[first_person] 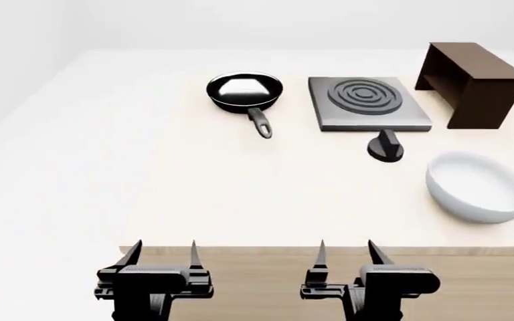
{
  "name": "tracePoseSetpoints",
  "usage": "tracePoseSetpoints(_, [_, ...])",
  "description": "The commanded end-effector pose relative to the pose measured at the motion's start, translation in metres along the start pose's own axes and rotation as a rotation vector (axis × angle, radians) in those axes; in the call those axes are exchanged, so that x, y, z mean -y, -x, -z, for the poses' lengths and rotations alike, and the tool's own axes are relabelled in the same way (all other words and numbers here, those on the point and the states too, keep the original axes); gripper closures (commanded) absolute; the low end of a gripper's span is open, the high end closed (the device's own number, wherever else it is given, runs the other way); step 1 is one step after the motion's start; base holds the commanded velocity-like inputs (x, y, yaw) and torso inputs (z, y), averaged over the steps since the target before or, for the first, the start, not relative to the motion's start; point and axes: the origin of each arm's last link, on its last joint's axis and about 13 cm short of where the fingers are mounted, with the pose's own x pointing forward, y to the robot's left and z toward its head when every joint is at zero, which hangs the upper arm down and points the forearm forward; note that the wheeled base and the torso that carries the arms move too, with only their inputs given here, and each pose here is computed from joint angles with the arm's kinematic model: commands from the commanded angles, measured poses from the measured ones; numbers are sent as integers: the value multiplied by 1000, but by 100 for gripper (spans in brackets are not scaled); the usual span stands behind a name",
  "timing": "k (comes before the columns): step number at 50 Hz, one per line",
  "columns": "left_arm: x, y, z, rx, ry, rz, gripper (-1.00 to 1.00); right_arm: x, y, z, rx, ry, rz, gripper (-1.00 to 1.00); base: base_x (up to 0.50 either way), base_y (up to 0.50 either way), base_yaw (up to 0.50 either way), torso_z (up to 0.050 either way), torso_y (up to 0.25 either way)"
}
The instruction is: Turn on the stove.
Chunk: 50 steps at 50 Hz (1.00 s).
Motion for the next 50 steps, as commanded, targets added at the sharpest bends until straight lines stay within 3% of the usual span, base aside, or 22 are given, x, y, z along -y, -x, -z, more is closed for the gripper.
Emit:
tracePoseSetpoints(1, [1,-1,0,1,0,1,-100,1,-1,0,-8,-9,-2,-100,398,0,0,0,0])
tracePoseSetpoints(30, [1,0,0,0,1,4,-100,1,-1,0,-9,-8,3,-100,421,-71,0,0,0])
tracePoseSetpoints(44, [1,0,-1,0,2,3,-100,1,-2,0,-8,-4,9,-100,424,131,0,0,0])
tracePoseSetpoints(50, [1,0,0,0,1,4,-100,1,-1,0,-6,-7,7,-100,0,0,0,0,0])
